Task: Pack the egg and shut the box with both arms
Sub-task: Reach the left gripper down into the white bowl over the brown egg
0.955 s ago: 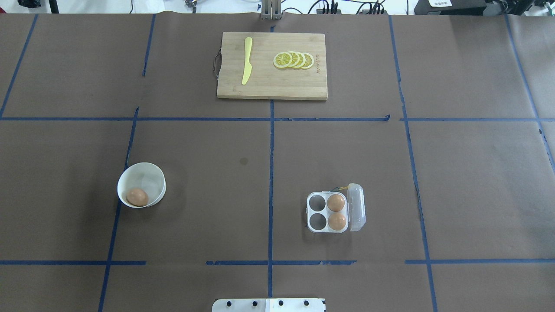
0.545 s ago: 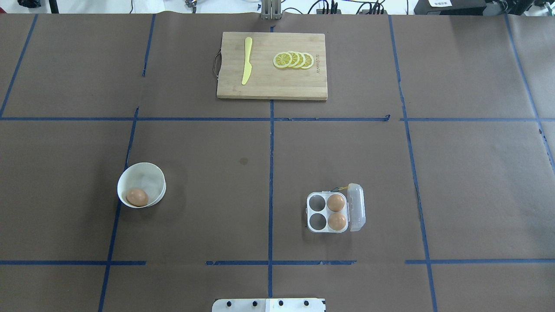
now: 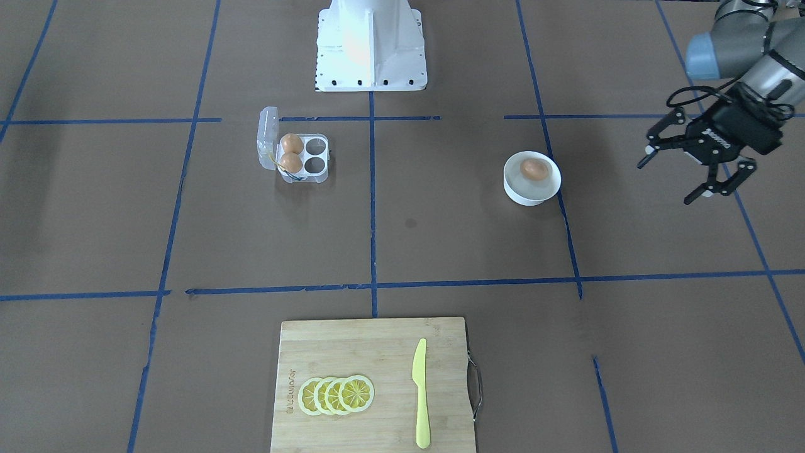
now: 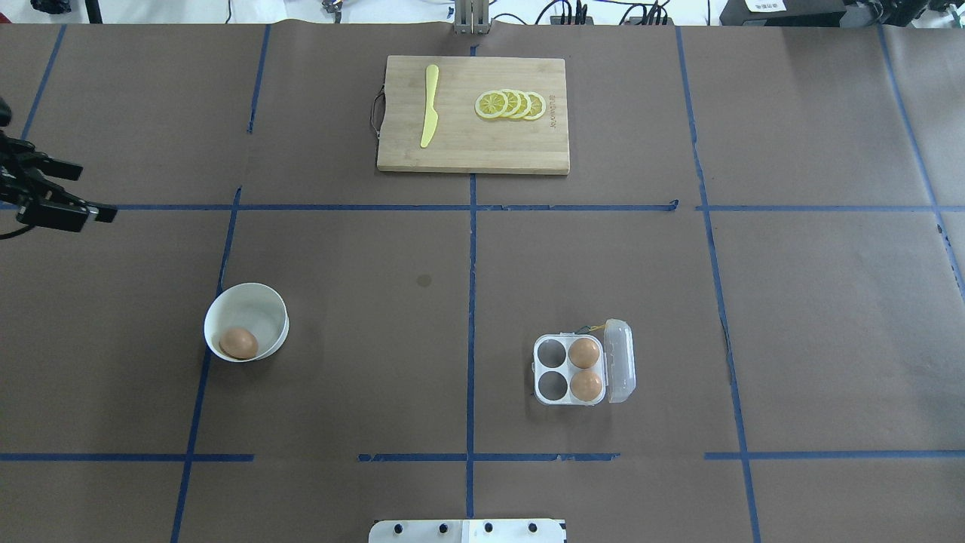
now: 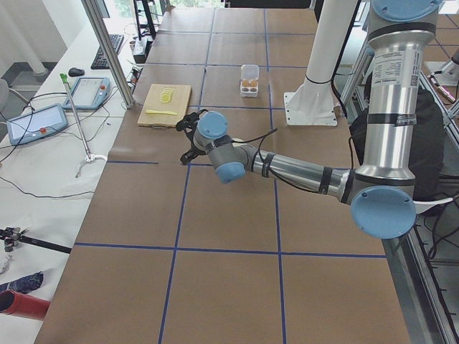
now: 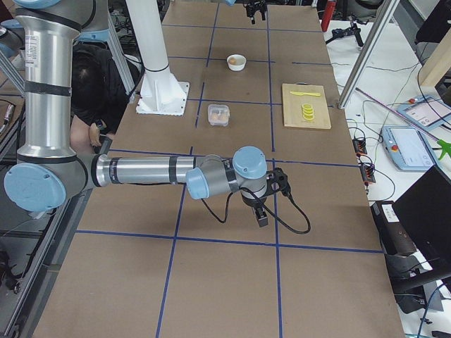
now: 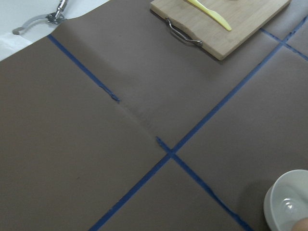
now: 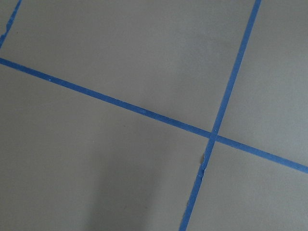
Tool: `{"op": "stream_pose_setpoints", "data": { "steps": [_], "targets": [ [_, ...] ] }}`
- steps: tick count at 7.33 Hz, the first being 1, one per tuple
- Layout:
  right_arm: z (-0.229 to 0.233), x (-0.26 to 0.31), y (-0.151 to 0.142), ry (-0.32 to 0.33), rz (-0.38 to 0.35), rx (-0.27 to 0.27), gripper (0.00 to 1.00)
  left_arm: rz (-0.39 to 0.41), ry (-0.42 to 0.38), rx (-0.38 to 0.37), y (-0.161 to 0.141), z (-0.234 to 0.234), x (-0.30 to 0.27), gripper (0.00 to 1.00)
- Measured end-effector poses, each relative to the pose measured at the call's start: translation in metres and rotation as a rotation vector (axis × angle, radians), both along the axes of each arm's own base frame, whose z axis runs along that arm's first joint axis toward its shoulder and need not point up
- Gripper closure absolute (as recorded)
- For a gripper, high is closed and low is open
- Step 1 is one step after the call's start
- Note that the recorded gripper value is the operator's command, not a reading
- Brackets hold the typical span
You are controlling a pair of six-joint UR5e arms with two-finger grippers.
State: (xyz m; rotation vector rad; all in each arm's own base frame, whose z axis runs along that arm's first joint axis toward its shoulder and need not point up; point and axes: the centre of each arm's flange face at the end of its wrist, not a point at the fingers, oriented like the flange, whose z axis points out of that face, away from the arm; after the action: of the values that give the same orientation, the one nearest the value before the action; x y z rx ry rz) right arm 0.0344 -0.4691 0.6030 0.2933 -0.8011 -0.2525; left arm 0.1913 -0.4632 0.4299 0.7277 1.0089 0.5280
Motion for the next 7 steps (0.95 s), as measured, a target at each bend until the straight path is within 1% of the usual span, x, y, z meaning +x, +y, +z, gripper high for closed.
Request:
{"op": "stream_pose_setpoints", "data": {
  "steps": [1,2,3,4,5,7],
  "targets": [
    [0.0,0.0,0.001,0.0,0.0,-0.001,0.0,-0.01,-0.001,0.011,0.013,-0.014,0.029,0.21],
    [0.001,0.0,0.002,0.0,0.0,-0.003,0.0,-0.008,0.002,0.018,0.025,-0.022,0.045,0.29],
    [0.002,0.0,0.003,0.0,-0.001,-0.005,0.0,0.011,-0.001,0.015,0.037,-0.021,0.058,0.32],
    [0.003,0.0,0.003,0.0,-0.001,-0.006,0.0,0.039,-0.009,0.008,0.049,-0.017,0.07,0.25],
    [0.003,0.0,0.003,0.0,-0.001,-0.007,0.0,0.065,-0.019,0.008,0.06,-0.014,0.086,0.24],
    [0.004,0.0,0.004,0.0,-0.001,-0.009,0.0,0.1,-0.044,0.018,0.081,-0.007,0.12,0.33]
  ]
}}
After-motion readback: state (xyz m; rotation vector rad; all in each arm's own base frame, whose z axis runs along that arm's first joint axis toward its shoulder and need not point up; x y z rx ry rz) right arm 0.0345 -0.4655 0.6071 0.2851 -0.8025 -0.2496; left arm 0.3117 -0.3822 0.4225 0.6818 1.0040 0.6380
